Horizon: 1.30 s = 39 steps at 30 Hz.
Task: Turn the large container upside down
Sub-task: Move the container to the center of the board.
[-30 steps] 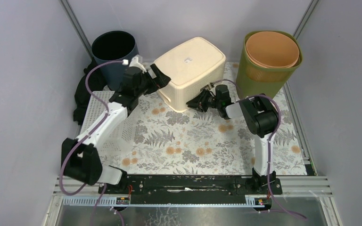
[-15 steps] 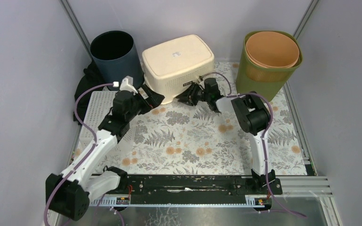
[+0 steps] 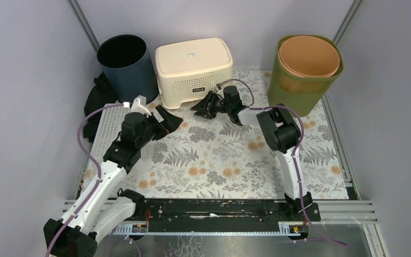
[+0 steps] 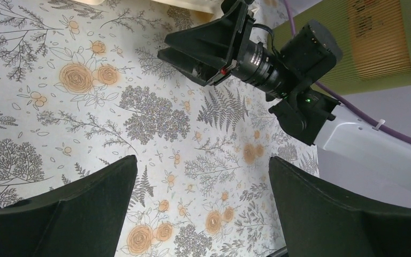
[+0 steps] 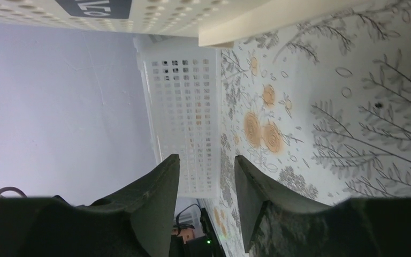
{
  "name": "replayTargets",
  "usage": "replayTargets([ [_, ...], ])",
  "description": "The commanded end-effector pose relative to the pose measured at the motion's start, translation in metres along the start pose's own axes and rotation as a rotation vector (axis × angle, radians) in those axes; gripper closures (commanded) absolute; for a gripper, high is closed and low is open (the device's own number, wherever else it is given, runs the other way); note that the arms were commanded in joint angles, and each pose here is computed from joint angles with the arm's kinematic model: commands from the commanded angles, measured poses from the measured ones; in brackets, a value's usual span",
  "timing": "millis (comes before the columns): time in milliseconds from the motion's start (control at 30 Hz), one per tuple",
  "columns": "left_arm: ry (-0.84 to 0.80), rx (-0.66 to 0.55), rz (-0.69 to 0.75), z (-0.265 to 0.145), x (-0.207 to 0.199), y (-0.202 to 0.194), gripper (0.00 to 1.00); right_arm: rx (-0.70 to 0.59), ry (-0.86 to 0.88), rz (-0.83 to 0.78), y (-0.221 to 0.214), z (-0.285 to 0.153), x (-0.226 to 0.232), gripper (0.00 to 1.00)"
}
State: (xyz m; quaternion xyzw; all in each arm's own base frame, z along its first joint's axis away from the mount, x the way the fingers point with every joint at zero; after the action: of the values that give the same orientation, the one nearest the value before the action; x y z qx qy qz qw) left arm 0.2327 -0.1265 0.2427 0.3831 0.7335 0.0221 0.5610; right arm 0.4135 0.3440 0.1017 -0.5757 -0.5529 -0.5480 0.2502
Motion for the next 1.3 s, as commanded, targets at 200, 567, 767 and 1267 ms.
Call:
replayTargets([
  [200,-0.042,0.013,0.034,-0.023,-0.012,0.001,0.0,-0.007,0.028,-0.155,-0.011,-0.047,0.029,0.4],
  [567,-0.062,0.008,0.094,-0.041,-0.028,0.01,0.0,0.039,-0.128,-0.381,-0.027,-0.117,0.08,0.28],
  [767,-0.064,0.004,0.103,-0.041,-0.031,0.012,0.0,-0.016,-0.252,-0.535,-0.008,-0.155,0.122,0.27],
  [1267,-0.042,0.034,0.116,-0.031,-0.024,0.008,0.0,-0.414,-0.57,-0.682,0.105,-0.288,0.184,0.25],
])
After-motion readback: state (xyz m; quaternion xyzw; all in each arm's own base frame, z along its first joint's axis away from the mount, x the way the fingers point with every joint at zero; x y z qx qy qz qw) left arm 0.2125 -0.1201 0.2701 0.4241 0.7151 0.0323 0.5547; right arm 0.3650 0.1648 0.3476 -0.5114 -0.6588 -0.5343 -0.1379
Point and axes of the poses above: each gripper's point midway between its finger pads, its own z axis out along the fingers, its own x axis along the line the jaws close on, y = z × x, the point moved 6 cm from there along -z, back along the fingers, and after that the axes turned 13 degrees about -z, right-handed, at the moved point
